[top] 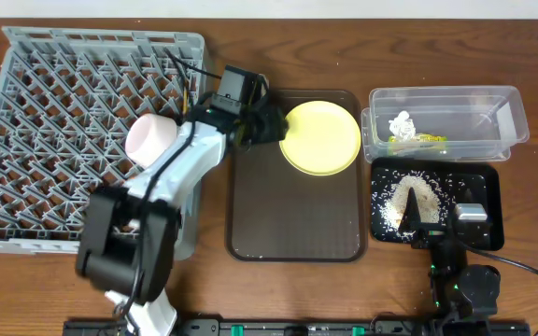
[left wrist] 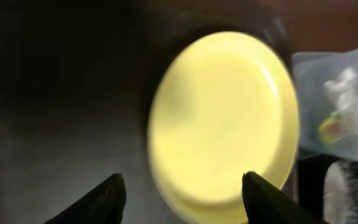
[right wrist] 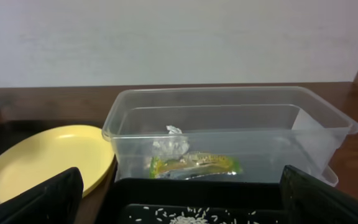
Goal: Sort waste into correct bins and load items into the dishwasher
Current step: 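Reach left gripper to the yellow plate and grasp its rim, then lift the yellow plate and carry it into the dish rack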
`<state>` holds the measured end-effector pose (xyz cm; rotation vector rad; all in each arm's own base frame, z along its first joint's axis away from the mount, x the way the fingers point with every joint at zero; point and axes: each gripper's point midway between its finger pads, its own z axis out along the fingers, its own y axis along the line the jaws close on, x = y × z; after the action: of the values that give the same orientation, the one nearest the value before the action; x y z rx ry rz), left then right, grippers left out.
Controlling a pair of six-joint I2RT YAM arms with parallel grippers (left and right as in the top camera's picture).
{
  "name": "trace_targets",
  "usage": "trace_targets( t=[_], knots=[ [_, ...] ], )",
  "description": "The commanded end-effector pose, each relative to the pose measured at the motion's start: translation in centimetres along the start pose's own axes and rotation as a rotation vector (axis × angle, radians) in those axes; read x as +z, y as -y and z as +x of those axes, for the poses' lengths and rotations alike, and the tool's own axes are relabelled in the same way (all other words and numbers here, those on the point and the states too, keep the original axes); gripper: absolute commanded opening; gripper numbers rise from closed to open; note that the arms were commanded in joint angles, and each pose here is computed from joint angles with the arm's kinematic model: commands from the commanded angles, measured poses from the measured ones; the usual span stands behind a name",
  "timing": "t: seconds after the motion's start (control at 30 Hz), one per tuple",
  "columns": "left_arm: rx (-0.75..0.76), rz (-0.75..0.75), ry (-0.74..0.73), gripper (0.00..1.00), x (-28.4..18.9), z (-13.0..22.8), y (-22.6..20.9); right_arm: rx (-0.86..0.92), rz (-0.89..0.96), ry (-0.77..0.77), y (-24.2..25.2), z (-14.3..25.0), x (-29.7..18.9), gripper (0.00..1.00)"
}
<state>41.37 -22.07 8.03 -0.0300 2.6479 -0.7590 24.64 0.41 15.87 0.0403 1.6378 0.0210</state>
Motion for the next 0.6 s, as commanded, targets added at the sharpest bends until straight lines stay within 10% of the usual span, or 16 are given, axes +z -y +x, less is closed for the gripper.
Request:
trace_targets(
  t=[0.0, 0.27, 0.57],
  knots=[
    [-0.077, 0.099, -0.115, 0.61, 2.7, 2.5, 1.0, 0.011, 0.013, 0.003, 0.3, 0.0, 0.0, 0.99],
    [-0.240, 0.036, -0.220, 0.54, 6.5, 5.5, -1.7, 0.011, 0.013, 0.003, 0.3, 0.0, 0.0, 0.99],
    [-0.250, 0.033, -0.238, 0.08, 6.5, 5.9, -1.8, 0.011, 0.013, 0.003, 0.3, 0.0, 0.0, 0.99]
  ],
)
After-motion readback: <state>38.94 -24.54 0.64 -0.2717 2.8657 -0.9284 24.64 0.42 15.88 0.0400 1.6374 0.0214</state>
